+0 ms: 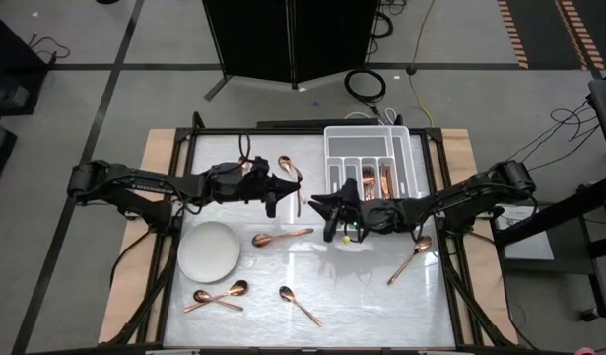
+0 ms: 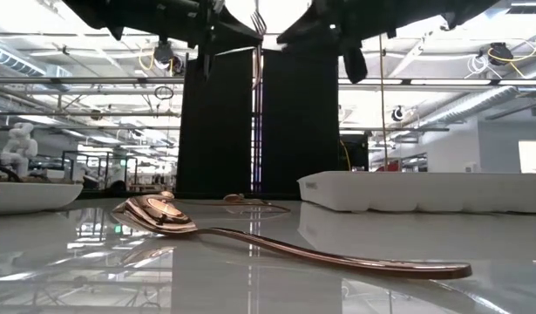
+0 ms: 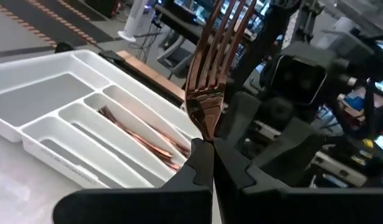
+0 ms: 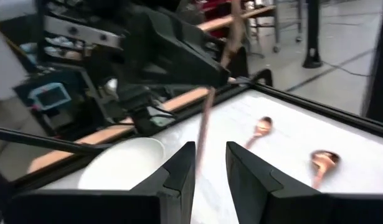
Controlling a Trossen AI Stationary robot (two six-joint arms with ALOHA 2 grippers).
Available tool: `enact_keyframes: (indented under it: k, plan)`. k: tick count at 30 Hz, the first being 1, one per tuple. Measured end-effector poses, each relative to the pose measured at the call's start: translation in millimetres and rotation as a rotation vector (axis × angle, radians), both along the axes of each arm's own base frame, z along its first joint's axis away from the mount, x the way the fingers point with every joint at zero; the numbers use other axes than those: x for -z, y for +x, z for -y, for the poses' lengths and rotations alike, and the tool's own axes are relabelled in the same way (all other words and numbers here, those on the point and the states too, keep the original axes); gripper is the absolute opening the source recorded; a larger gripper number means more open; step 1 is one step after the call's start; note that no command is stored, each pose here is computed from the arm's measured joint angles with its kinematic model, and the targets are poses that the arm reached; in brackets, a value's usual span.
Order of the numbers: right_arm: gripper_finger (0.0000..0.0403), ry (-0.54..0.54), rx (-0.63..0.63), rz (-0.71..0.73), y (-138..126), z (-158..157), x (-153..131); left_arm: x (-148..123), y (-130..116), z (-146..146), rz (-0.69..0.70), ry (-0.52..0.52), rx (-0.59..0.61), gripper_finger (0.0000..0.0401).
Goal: Sort silverware
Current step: Put the bronze fork into the silverware tray
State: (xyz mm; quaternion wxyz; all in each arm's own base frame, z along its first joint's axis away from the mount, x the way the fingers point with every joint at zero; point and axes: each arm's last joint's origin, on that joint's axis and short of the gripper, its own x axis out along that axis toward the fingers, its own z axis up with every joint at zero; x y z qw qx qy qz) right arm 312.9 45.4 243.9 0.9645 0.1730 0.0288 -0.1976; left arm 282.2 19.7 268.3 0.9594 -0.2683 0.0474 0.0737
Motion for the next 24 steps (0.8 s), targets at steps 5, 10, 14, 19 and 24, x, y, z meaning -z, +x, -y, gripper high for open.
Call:
enact_keyframes:
  k: [5,10,14,19,24]
  plan:
    - [0.008,0.032,0.065,-0.024,-0.8,4.9,4.3,0.1,-0.1,-1.1,-0.002,0.004,-0.03,0.0]
    - [0.008,0.032,0.091,-0.025,-0.9,7.5,4.5,-0.7,-0.2,-3.6,0.007,0.005,-0.041,0.0]
    - [0.008,0.026,0.094,-0.028,-0.7,9.3,4.5,-0.6,-0.6,-7.9,0.006,0.005,-0.056,0.0]
    - [0.008,0.024,0.092,-0.031,-0.7,9.3,4.7,-0.9,-0.9,-11.5,0.009,0.003,-0.05,0.0]
    - [0.008,0.013,0.085,-0.083,7.9,7.1,2.4,-2.4,-0.8,-11.6,0.025,0.003,-0.048,0.0]
